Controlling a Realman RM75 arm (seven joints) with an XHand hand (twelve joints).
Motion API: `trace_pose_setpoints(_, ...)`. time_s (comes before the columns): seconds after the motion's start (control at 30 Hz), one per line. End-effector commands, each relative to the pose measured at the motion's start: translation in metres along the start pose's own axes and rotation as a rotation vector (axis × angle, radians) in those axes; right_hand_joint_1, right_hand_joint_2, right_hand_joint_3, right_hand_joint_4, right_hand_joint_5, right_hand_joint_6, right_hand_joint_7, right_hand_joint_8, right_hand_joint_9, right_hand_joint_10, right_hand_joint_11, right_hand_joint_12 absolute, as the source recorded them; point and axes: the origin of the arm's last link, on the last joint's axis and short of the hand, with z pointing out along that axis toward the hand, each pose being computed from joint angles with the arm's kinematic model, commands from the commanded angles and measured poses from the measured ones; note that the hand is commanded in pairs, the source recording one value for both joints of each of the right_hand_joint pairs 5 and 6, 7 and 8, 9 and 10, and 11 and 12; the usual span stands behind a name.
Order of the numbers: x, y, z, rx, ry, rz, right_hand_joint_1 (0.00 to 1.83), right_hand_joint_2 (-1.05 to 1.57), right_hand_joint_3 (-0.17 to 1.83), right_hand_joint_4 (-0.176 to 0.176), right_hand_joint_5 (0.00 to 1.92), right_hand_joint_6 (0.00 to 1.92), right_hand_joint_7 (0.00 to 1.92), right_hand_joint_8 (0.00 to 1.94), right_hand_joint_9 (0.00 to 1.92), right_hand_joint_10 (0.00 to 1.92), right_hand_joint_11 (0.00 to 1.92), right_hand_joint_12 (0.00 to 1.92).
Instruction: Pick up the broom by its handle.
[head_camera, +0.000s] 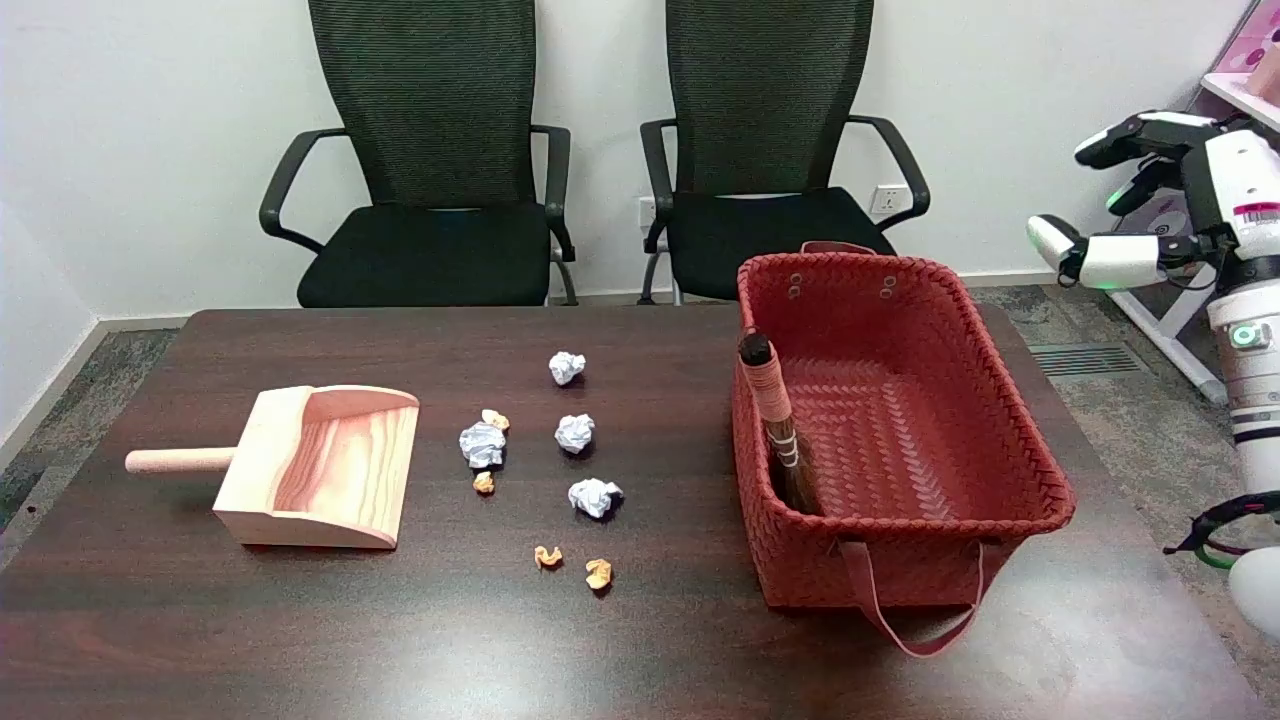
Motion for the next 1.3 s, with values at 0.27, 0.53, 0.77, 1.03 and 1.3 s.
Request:
trace_pose_setpoints(0.27,-0.015,0.0,-0.009,-0.002,-0.091,0.063,1.01,0.34,0.9,-0.176,0.84,0.84,0.84,0.84,0.65,0.65,1.03,1.03)
trace_pose_setpoints(0.53,-0.021,-0.011,-0.015,-0.004,-0.119,0.29,1.01,0.34,0.9,-0.176,0.83,0.83,0.83,0.83,0.66,0.66,1.04,1.04)
trace_pose_setpoints(0.77,-0.032,-0.018,-0.02,-0.049,-0.184,0.599,0.99,0.32,0.91,-0.176,0.79,0.79,0.79,0.79,0.68,0.68,1.08,1.08)
trace_pose_setpoints(1.03,-0.045,-0.039,-0.018,-0.03,-0.282,0.809,0.98,0.3,0.93,-0.176,0.74,0.74,0.74,0.74,0.66,0.66,1.07,1.07)
trace_pose_setpoints(1.3,-0.061,-0.057,-0.023,-0.049,-0.367,0.893,0.97,0.28,0.96,-0.176,0.71,0.71,0.71,0.71,0.64,0.64,1.05,1.05)
